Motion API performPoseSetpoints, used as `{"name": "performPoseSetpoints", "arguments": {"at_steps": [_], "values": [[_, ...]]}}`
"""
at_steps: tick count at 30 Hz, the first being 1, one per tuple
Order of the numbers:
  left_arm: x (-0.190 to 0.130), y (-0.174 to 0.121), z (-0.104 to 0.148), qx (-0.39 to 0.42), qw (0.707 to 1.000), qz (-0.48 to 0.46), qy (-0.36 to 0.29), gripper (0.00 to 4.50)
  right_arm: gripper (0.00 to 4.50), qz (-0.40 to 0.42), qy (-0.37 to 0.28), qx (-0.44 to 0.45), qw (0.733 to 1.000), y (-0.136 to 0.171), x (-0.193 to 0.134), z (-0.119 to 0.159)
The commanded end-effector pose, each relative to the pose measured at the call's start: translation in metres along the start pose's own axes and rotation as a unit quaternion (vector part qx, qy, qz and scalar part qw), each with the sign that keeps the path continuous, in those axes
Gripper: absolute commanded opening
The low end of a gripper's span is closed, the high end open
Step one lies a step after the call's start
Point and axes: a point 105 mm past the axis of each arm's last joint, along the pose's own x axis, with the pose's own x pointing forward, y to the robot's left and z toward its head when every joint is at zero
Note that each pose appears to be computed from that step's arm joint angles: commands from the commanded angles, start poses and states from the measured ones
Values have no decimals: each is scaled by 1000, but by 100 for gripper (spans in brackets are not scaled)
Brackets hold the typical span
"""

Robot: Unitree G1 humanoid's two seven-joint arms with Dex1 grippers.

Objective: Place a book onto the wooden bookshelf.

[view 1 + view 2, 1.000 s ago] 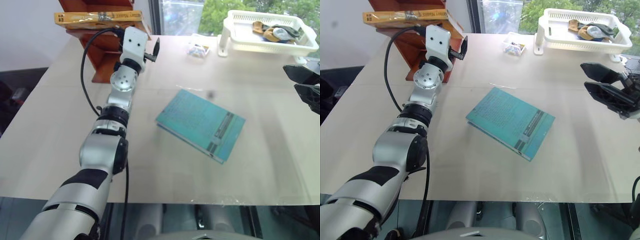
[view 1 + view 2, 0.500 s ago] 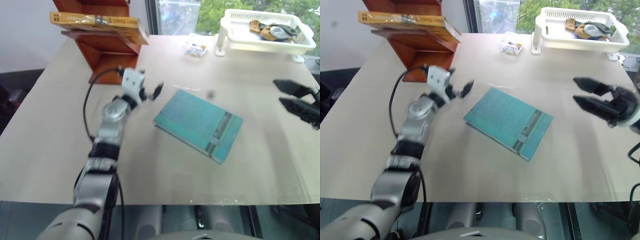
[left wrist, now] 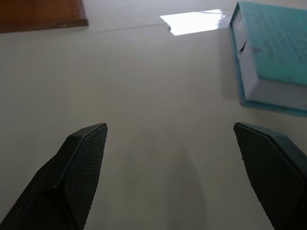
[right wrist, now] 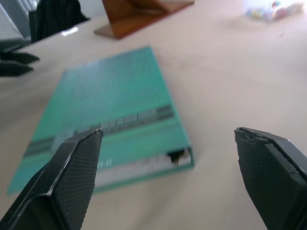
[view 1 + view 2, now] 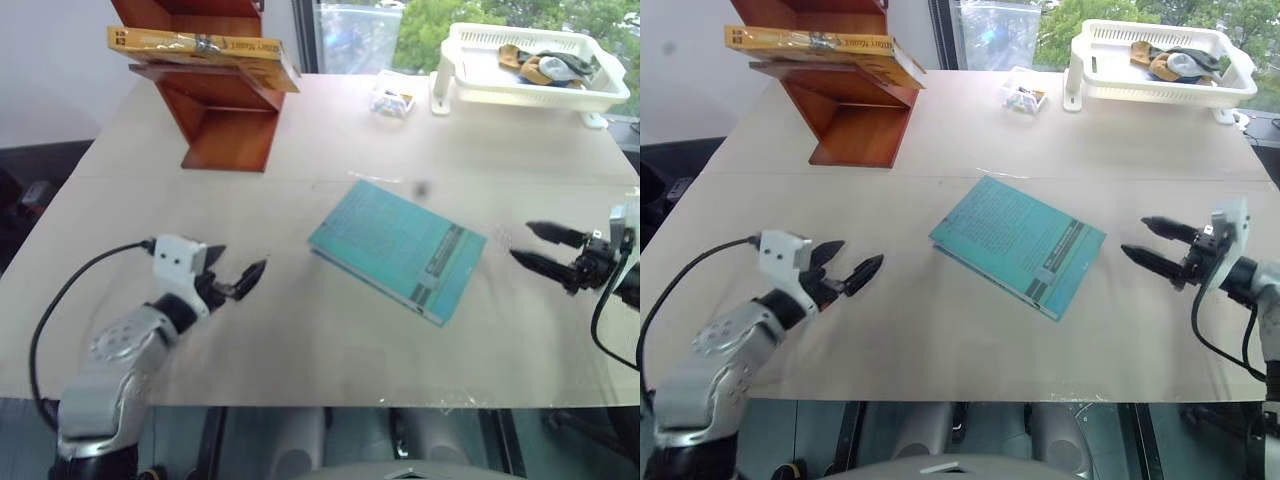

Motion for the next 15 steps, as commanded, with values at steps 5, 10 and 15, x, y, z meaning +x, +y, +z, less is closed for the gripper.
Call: {"name": "performPoseSetpoints", "arguments": {"at_steps": [5, 10, 15], "values": [[-22, -8, 3, 10, 999, 31, -8, 443, 450, 1, 19, -25, 1000, -3, -9, -8], [-28, -15, 2, 3, 999, 35, -9, 443, 450, -17, 18, -27, 999, -14, -9, -12], [-32, -17, 0, 2, 999, 35, -4, 443, 450, -5, 18, -28, 999, -15, -1, -13]]}}
